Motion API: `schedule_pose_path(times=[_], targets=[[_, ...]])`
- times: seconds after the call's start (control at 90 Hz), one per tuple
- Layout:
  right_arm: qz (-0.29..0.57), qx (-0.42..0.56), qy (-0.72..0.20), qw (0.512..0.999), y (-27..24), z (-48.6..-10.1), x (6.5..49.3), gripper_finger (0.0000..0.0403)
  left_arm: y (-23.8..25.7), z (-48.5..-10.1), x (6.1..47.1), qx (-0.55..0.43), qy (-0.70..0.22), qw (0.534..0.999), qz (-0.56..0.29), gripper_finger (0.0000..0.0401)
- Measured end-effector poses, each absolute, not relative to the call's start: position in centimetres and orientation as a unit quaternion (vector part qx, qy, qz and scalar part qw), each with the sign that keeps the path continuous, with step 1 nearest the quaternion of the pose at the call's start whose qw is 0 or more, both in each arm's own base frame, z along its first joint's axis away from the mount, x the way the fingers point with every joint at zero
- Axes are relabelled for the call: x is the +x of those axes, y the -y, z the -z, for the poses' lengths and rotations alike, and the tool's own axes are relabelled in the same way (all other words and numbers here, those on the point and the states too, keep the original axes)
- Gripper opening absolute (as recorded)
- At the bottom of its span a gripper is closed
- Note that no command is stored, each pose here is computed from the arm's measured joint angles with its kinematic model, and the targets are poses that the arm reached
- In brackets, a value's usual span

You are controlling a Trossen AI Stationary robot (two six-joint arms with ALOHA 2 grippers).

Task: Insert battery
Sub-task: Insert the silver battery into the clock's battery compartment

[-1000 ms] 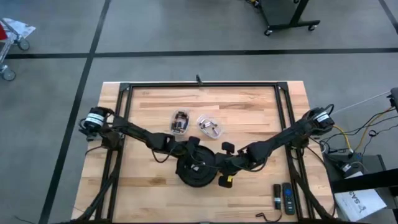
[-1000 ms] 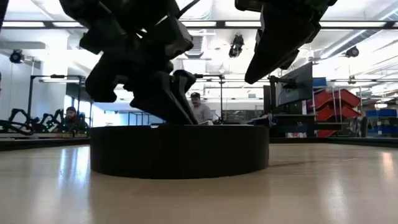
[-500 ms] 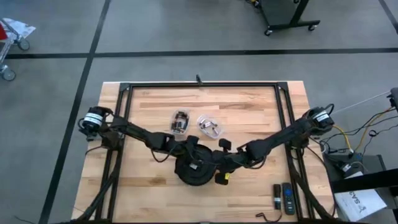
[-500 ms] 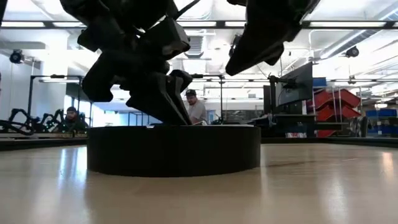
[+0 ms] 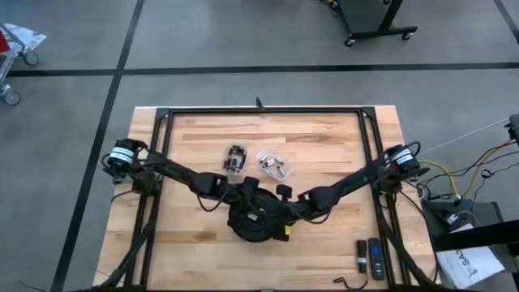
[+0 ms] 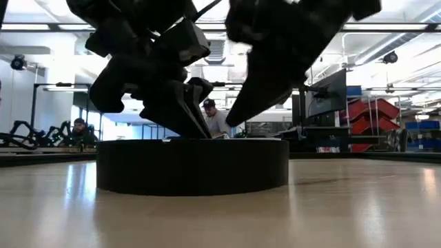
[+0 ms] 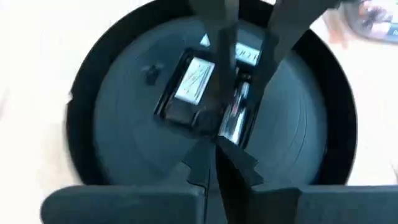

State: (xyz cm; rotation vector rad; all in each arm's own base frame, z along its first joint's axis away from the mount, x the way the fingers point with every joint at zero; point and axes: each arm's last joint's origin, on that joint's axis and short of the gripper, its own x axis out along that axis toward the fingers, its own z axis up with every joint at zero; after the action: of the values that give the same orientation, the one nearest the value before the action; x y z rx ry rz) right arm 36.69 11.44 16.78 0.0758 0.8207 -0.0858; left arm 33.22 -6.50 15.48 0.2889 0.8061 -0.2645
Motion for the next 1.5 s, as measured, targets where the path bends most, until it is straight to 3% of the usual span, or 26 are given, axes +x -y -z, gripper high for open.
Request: schedule_pose_path(times=[0.822, 1.167, 1.344, 1.5], targets=[[0.054, 0.033, -0.381, 0.922, -10.6, -14.0, 38.5, 0.0007, 6.4, -16.2, 32.7, 0.14, -0.393, 0.9, 0.127, 0.0042], [0.045, 0.014, -0.362, 0.931, -10.3, -18.1, 37.2, 0.0007, 6.0, -20.1, 30.8, 0.117, -0.379, 0.911, 0.113, 0.0042], [-0.015, -0.045, -0.353, 0.935, -11.9, -19.5, 36.2, 0.0007, 6.1, -21.1, 29.8, 0.105, -0.38, 0.912, 0.112, 0.0042], [-0.088, -0.038, -0.324, 0.941, -14.2, -20.1, 36.0, 0.0025, 6.8, -20.6, 29.4, 0.101, -0.393, 0.906, 0.12, 0.0042]])
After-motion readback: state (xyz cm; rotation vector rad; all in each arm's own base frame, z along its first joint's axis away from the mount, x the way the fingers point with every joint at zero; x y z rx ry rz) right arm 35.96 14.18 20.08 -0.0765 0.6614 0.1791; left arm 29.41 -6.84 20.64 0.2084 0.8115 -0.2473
